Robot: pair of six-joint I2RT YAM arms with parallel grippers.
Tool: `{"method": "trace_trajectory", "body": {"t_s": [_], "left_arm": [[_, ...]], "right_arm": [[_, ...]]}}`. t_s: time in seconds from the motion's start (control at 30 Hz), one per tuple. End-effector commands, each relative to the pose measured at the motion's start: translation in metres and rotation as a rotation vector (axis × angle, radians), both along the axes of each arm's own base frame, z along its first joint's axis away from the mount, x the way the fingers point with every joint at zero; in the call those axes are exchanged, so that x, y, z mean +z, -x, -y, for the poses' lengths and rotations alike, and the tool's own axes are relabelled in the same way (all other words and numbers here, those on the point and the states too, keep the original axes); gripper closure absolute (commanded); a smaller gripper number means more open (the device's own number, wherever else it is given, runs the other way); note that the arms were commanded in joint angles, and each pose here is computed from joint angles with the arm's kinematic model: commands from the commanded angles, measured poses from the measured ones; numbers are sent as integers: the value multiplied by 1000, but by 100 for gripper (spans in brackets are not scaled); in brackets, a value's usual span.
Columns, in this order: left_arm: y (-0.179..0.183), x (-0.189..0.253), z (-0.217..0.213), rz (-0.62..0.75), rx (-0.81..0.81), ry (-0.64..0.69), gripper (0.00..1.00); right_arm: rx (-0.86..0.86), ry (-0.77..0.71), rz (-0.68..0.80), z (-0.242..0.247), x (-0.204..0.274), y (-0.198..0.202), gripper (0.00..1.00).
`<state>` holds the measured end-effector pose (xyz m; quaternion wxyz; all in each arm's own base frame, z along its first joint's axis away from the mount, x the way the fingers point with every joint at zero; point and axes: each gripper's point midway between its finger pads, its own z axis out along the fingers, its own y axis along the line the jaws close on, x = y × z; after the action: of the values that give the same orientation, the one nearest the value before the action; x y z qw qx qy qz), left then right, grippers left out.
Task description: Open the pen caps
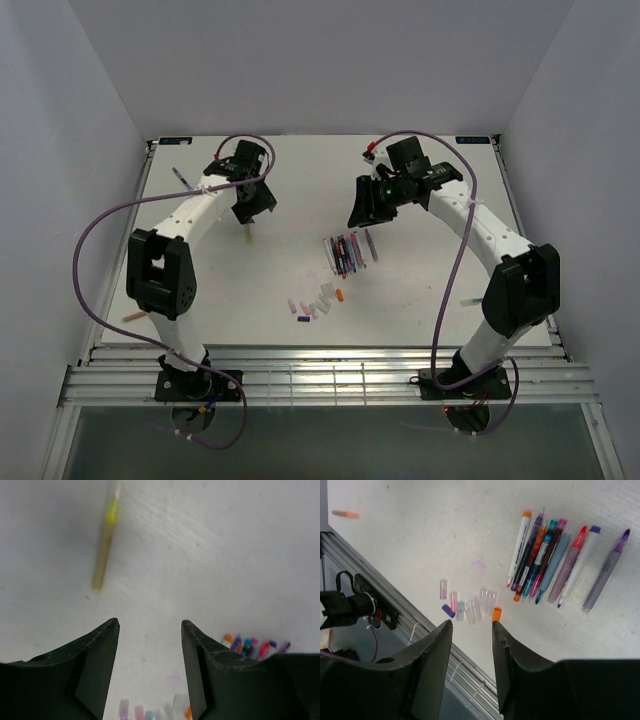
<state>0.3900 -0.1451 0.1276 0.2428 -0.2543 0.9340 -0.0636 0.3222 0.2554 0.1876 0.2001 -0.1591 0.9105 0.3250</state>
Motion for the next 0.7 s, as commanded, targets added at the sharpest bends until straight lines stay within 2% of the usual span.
{"method": "trace_trajectory", "body": {"t_s": [0.0, 0.03, 0.17, 0.3, 0.43, 0.67], "left_arm": [[-34, -12, -53, -27, 21, -198, 37], [-50, 1, -64, 7, 36, -256, 37], [-80, -5, -92, 7, -28, -405, 36], [-100, -19, -108, 7, -77, -447, 35], [-113, -39, -115, 8, -105, -427, 36], [-116, -52, -98, 61, -167, -315, 37]], "right_arm": [[26, -13, -80, 7, 3, 39, 56], [32, -17, -86, 7, 3, 43, 56], [42, 6, -110, 13, 2, 53, 56], [37, 37, -109, 16, 8, 52, 55], [33, 44, -96, 17, 17, 48, 55], [19, 66, -131, 19, 6, 49, 55]]}}
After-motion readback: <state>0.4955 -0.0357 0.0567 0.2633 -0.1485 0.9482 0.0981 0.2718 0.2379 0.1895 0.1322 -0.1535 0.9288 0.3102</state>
